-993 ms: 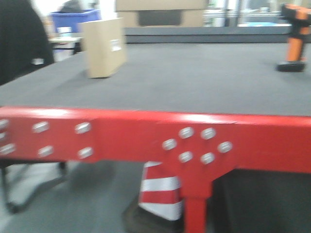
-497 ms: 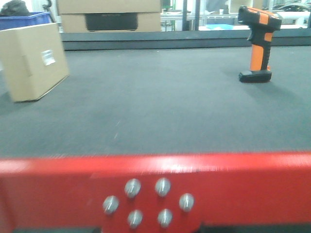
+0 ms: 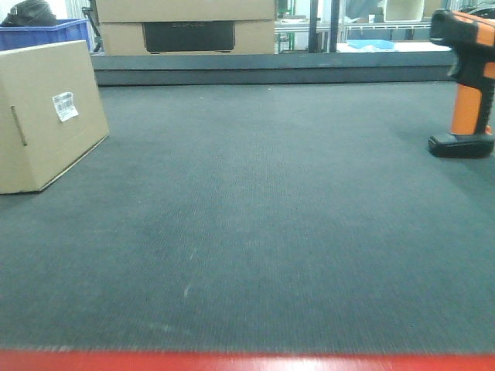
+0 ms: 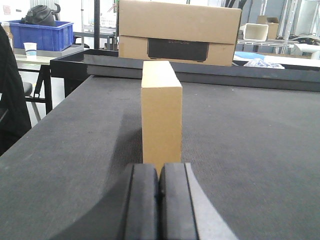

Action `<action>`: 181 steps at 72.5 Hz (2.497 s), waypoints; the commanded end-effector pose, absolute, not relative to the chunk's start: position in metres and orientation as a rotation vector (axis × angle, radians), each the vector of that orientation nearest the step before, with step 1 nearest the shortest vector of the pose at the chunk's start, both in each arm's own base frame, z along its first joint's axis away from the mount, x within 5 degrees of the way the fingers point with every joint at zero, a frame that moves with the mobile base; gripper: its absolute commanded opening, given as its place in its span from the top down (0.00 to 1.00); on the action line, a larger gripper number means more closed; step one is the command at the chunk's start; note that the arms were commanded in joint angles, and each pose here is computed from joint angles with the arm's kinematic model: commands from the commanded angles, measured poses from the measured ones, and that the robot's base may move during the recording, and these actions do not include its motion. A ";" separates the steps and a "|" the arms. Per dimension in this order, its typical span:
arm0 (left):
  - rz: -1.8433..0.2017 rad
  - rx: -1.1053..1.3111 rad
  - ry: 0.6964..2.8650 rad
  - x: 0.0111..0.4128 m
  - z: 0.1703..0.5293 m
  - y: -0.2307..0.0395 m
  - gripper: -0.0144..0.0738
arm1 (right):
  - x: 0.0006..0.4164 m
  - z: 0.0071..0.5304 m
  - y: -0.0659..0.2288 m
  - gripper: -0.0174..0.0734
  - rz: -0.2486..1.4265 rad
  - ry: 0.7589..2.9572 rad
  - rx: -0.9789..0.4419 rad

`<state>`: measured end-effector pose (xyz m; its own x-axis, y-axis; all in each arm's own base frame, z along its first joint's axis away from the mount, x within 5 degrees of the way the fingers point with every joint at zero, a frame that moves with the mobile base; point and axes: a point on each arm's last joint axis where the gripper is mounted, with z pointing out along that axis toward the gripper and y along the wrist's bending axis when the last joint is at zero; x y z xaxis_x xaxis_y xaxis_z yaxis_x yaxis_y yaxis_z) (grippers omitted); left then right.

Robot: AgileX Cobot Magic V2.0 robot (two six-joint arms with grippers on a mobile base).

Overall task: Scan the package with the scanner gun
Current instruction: 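Reach the left gripper to the tan cardboard box and grasp it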

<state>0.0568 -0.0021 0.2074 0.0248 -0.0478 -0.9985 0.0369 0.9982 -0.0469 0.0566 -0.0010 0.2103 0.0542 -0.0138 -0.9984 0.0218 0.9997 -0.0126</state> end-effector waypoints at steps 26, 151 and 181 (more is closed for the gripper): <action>-0.069 -0.012 1.520 0.056 0.210 -0.002 0.96 | 0.056 0.213 -0.001 0.99 -0.036 1.490 0.005; 0.016 0.034 2.038 0.171 0.351 -0.003 0.96 | 0.056 0.213 -0.001 0.99 -0.036 1.490 0.005; 0.021 0.019 2.328 0.256 0.384 -0.006 0.96 | 0.056 0.213 -0.001 0.99 -0.036 1.490 0.005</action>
